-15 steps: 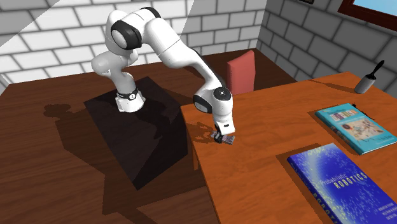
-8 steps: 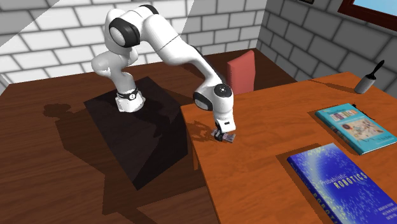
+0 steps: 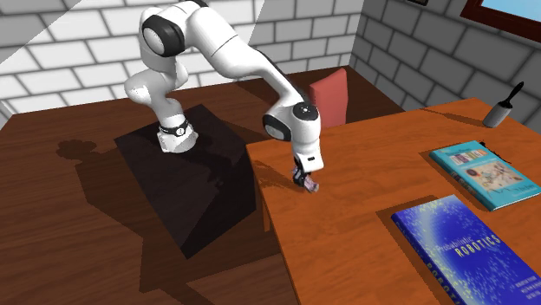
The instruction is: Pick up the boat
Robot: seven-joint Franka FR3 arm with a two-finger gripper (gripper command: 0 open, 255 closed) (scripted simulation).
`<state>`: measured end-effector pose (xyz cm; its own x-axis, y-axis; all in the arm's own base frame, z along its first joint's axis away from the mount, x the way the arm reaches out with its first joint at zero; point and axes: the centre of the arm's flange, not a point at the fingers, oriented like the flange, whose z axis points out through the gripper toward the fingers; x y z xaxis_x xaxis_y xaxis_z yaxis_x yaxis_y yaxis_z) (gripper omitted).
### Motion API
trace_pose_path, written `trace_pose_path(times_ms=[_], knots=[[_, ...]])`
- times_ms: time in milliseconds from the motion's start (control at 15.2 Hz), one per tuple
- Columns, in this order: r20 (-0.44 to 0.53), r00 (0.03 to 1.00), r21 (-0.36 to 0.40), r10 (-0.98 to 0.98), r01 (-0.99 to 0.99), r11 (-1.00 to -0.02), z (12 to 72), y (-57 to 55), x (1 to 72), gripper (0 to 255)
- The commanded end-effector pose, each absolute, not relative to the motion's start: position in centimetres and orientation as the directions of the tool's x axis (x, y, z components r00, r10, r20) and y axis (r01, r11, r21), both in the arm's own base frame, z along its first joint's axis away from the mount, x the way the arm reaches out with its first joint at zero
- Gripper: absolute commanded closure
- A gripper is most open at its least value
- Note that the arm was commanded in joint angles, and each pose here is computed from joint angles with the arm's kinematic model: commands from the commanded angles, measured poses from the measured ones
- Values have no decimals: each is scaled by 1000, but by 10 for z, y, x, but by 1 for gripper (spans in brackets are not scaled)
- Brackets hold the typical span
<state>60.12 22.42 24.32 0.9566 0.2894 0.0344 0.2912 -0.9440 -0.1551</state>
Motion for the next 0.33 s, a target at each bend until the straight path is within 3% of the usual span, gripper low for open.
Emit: trace_pose_path(times_ms=[0, 264], knots=[[34, 957, -155, 289, 291, -944, 255, 223, 601, 255], [34, 957, -155, 289, 291, -944, 266, 223, 601, 255]])
